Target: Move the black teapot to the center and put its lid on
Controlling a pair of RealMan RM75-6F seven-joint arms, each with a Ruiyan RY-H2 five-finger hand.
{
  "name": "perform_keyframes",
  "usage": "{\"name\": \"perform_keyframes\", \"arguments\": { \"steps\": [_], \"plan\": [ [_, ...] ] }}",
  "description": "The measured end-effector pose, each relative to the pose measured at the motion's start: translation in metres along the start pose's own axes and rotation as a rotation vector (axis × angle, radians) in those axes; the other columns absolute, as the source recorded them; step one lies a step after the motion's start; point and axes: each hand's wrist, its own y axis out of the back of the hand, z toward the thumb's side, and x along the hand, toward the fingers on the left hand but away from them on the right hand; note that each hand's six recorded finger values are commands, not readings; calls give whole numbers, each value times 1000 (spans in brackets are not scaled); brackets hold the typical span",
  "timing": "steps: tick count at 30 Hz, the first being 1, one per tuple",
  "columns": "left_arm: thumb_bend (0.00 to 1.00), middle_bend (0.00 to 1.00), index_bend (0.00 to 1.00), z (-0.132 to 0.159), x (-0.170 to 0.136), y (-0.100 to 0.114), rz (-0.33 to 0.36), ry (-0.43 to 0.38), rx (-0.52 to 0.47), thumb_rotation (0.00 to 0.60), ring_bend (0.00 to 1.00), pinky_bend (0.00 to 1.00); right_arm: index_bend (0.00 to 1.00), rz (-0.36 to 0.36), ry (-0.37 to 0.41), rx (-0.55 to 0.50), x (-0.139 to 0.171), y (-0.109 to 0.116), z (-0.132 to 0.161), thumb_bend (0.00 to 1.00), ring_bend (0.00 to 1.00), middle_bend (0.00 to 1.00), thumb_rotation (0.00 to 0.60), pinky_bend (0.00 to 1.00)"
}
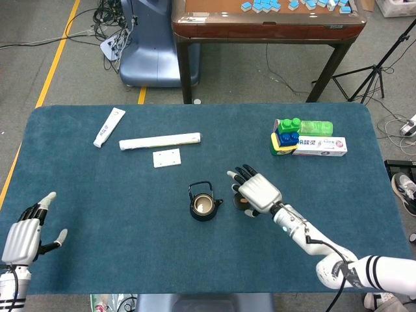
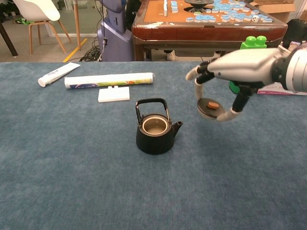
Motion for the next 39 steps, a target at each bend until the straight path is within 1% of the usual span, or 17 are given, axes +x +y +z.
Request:
{"name": "perform_keyframes", "arguments": {
  "steps": [2, 4, 9, 15, 26, 32, 39],
  "plan": [
    [302, 127, 63, 1, 0, 1, 1, -2, 2, 600, 138, 130, 457, -16, 16, 10, -5, 11, 5, 263, 0, 104, 600, 0],
    [302, 127, 63, 2, -1, 1, 1, -3, 4, 600, 139, 130, 457, -21, 25, 17, -9, 18, 9, 263, 0, 104, 600, 0],
    [302, 127, 63, 3, -2, 1, -1, -4, 5, 600, 138, 131, 457, -19, 55, 29, -24, 27, 26, 263, 0, 104, 600, 0],
    [303, 127, 63, 2, -3, 2, -1, 0, 5, 600, 139, 131, 457, -6, 90, 50, -42, 27, 48, 263, 0, 104, 600, 0],
    [301, 127, 63, 1, -6, 2, -1, 2, 6, 600, 138, 131, 457, 33, 115, 104, -68, 16, 73, 263, 0, 104, 600, 0],
    [302, 127, 63, -1, -6, 2, -3, 5, 4, 600, 138, 131, 457, 41, 119, 118, -76, 11, 83, 263, 0, 104, 600, 0],
    [303, 127, 63, -4, -8, 2, -2, 12, 2, 600, 138, 131, 457, 36, 113, 123, -82, 10, 85, 263, 0, 104, 600, 0]
  ]
}}
